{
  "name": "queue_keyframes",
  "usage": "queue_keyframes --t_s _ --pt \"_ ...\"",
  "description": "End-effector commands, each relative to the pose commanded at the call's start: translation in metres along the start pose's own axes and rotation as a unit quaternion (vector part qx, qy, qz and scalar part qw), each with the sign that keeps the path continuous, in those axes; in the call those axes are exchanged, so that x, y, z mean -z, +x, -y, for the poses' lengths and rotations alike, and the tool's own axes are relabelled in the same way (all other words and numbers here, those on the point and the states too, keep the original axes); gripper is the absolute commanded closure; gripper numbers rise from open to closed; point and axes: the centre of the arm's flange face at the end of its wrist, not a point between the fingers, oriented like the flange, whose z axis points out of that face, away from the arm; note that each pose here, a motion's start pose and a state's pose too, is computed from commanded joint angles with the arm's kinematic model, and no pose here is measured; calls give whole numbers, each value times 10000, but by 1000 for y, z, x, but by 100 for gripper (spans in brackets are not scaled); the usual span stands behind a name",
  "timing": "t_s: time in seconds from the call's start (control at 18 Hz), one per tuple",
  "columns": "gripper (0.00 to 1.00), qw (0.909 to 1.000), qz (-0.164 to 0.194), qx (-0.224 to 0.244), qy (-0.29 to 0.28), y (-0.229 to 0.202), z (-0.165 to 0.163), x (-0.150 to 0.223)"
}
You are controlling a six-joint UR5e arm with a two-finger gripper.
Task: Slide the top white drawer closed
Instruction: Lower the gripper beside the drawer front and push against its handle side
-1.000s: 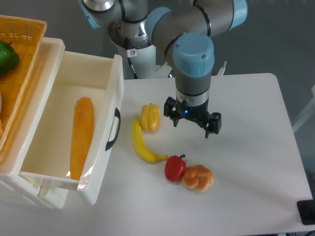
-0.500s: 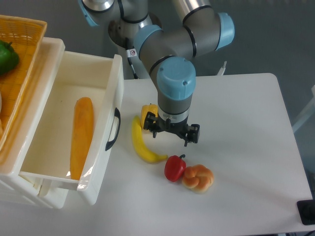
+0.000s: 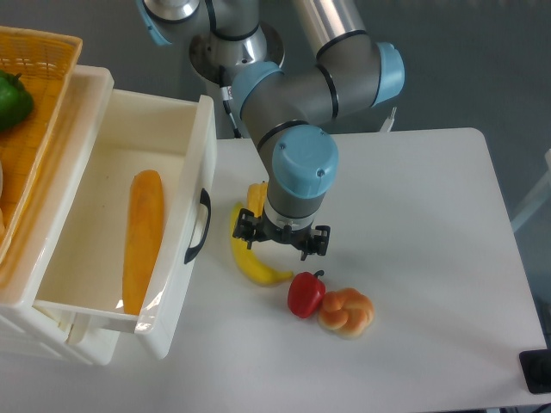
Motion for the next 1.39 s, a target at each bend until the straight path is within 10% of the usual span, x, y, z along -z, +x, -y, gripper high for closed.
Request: queue_keyframes --t_s 1.39 --pt "0 9996 -79 -255 -75 27 11 -11"
